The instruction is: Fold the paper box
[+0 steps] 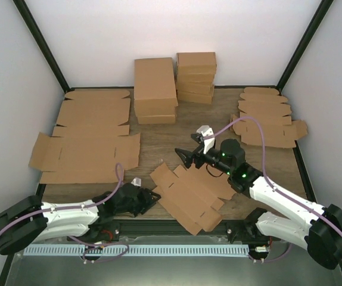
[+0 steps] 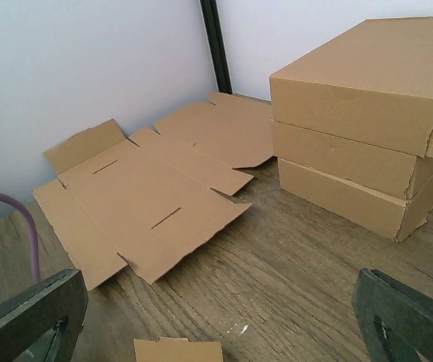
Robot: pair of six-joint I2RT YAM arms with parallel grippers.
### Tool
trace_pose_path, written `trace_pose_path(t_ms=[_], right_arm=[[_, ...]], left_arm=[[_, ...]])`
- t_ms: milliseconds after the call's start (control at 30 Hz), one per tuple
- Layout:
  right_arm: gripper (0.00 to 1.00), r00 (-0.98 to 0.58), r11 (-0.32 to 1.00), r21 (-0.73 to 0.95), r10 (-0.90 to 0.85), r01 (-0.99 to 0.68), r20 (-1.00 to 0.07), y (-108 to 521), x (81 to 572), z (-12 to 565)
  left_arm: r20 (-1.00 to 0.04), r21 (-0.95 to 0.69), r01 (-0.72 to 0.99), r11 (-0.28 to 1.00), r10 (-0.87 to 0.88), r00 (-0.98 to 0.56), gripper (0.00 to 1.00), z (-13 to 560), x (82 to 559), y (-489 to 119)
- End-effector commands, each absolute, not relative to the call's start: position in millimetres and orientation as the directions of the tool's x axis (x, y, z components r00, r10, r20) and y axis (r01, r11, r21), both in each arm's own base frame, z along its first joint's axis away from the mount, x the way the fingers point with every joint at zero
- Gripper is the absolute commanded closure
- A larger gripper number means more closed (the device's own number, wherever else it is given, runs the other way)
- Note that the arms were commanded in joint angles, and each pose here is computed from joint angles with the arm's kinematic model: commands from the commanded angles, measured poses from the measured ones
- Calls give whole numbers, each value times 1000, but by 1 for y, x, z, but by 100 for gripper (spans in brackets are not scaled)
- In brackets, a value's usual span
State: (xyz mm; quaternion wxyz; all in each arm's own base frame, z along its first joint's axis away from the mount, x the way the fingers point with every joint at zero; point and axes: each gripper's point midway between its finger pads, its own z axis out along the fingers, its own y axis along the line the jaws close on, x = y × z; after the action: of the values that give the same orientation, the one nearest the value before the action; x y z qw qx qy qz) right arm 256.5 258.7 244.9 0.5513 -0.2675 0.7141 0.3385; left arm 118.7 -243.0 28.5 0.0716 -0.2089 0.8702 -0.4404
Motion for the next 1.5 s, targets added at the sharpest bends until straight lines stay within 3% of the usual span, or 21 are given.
trace_pose_path(t_ms=[0, 133, 300, 333, 533, 667, 933, 1200, 1467], right_arm=[[0, -243, 609, 194, 2, -769, -970, 262, 255, 252], [0, -249, 608, 198, 0, -769, -968, 262, 255, 251], [0, -272, 607, 212, -7, -766, -962, 262, 254, 249], [0, -281, 608, 218, -8, -763, -960, 262, 254, 248], [0, -364, 675, 237, -50, -699, -930, 256, 265, 239], [0, -434, 680, 262, -92, -685, -896, 261, 268, 235], [0, -577, 733, 332, -100, -594, -810, 246, 275, 222], [0, -731, 763, 472, -1, -441, -683, 200, 292, 186], [0, -797, 710, 583, 50, -395, -601, 192, 290, 173]], left_arm=[[27, -831, -275, 483, -458, -888, 57, 33, 133, -244], [14, -828, -262, 496, -449, -893, 65, 33, 140, -247], [-49, -804, -234, 547, -453, -890, 95, 35, 153, -236], [-75, -793, -220, 568, -449, -890, 96, 36, 156, -232], [-221, -752, -81, 655, -367, -904, 96, 70, 190, -208], [-268, -677, 28, 735, -211, -940, 96, 84, 205, -198], [-236, -516, 146, 844, 24, -972, 96, 79, 213, -194], [-146, -536, 163, 829, 100, -984, 96, 81, 202, -202], [-168, -445, 249, 860, 193, -967, 96, 90, 220, -200]])
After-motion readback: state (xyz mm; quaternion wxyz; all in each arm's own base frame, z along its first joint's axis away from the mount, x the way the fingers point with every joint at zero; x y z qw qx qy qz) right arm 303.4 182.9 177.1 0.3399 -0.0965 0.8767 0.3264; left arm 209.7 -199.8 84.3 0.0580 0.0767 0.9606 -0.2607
